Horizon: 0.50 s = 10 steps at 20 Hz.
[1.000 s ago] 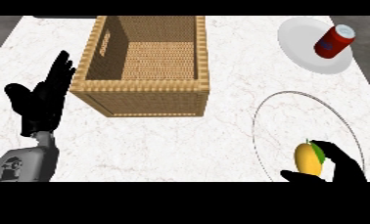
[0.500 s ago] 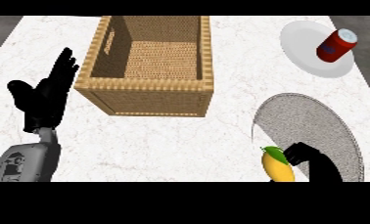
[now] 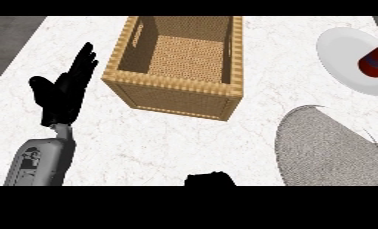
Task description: Pick the lemon from the placemat and place it in the basket
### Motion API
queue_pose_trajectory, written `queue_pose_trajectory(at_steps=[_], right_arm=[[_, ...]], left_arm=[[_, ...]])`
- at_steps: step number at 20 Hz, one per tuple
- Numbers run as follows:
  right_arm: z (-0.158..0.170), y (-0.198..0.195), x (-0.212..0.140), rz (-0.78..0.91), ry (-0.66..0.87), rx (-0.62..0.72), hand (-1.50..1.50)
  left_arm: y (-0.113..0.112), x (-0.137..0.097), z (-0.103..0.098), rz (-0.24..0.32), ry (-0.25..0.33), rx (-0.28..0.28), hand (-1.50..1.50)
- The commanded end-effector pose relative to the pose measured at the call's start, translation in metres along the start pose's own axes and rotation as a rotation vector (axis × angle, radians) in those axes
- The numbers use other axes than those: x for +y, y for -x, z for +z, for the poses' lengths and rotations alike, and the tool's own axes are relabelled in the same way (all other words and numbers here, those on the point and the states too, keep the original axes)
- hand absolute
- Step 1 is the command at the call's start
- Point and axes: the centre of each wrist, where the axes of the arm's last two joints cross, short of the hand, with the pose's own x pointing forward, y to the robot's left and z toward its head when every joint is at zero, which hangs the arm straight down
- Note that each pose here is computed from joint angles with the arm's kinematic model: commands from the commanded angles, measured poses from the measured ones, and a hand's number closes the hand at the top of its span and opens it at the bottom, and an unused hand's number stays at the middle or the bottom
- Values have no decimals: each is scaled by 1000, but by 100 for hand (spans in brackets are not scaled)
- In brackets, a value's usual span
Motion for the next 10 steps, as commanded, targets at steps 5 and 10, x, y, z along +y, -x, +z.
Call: queue_pose_trajectory(at_steps=[5, 10], right_arm=[[33, -64, 63, -221, -25, -342, 150], [52, -89, 62, -377, 99, -470, 150]], left_arm=[[1, 13, -3, -3, -60, 28, 0], [10, 16, 0, 4, -89, 39, 0]])
